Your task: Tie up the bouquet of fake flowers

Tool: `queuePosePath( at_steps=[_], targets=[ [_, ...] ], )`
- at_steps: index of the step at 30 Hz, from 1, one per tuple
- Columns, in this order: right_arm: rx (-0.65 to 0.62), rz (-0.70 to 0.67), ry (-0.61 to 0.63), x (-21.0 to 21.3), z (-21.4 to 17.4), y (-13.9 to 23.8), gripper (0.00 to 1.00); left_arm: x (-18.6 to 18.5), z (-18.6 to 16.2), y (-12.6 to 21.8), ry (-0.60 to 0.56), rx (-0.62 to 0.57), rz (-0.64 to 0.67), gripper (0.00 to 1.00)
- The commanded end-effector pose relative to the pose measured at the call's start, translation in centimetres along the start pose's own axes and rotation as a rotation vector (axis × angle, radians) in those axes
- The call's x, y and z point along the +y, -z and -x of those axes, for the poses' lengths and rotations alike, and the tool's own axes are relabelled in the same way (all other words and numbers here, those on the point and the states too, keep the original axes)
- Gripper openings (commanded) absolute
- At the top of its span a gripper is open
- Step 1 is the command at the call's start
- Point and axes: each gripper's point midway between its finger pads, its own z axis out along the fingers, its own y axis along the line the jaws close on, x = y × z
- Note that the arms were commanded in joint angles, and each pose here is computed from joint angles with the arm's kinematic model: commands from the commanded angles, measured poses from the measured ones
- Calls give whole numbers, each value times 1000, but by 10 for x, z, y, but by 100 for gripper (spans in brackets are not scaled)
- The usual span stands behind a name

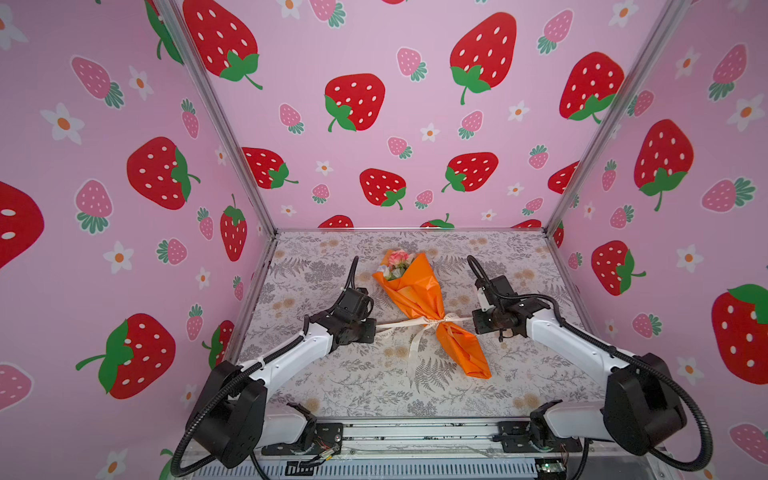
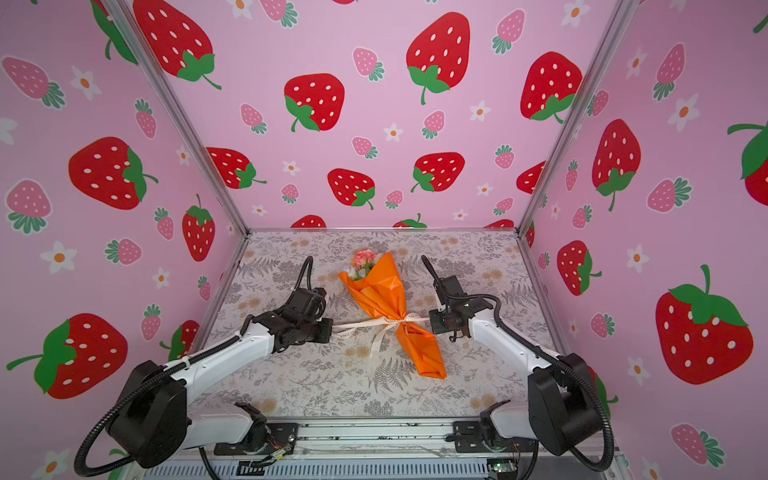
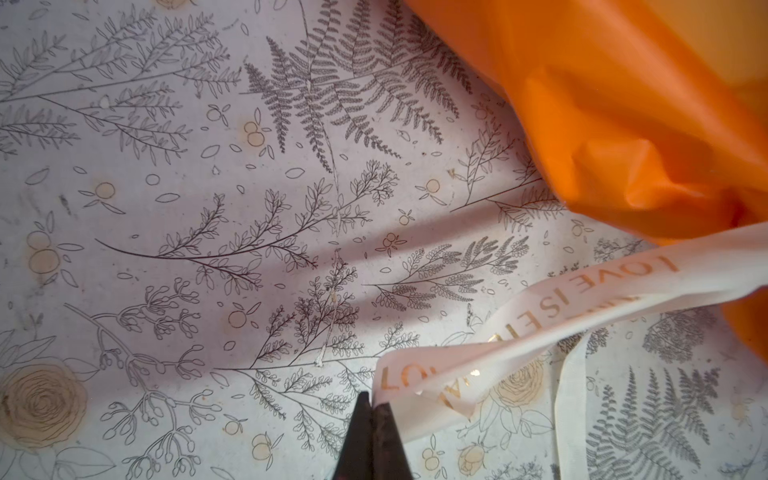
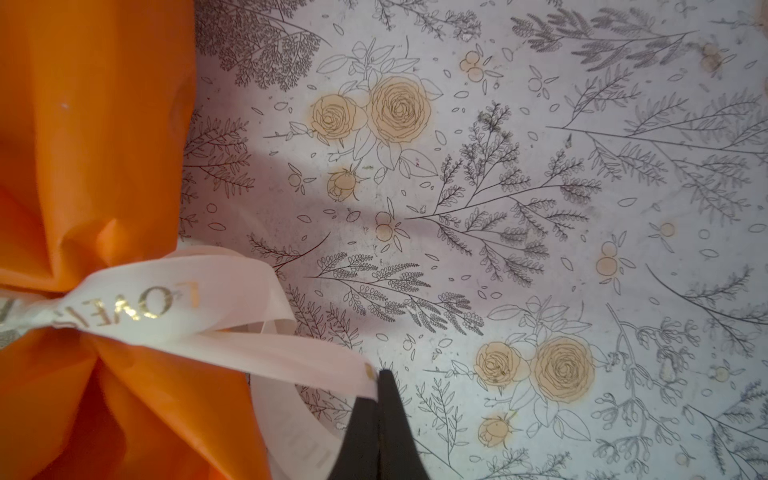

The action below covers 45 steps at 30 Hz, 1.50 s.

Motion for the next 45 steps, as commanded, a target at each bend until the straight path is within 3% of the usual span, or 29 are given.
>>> queuePosePath(
  at_steps=[1,9,29,32,36,39,41,43,45],
  targets=[
    [12,-150,-91,-42,-5,9,0,45,-9,2,84,36,167,0],
    [17,-76,-139,-40,-8,5,0,51,29,20,-6,-10,202,0],
    [86,-108,-168,-47,-34,-8,0,108,19,20,131,53,285,0],
    [62,33,-126,-23,-24,-3,0,92,27,17,121,29,184,0],
    [-5,391,-72,46,-8,18,0,56,41,16,122,-1,-15,0],
    [-39,531,-38,86,-6,35,0,41,53,22,135,-41,-91,0],
    [-32,616,8,115,-11,44,0,36,59,27,145,-63,-116,7],
    [-1,659,80,137,-22,49,0,34,62,33,154,-78,-127,22],
    [35,644,149,145,-33,48,13,33,64,39,169,-93,-125,39]
  ],
)
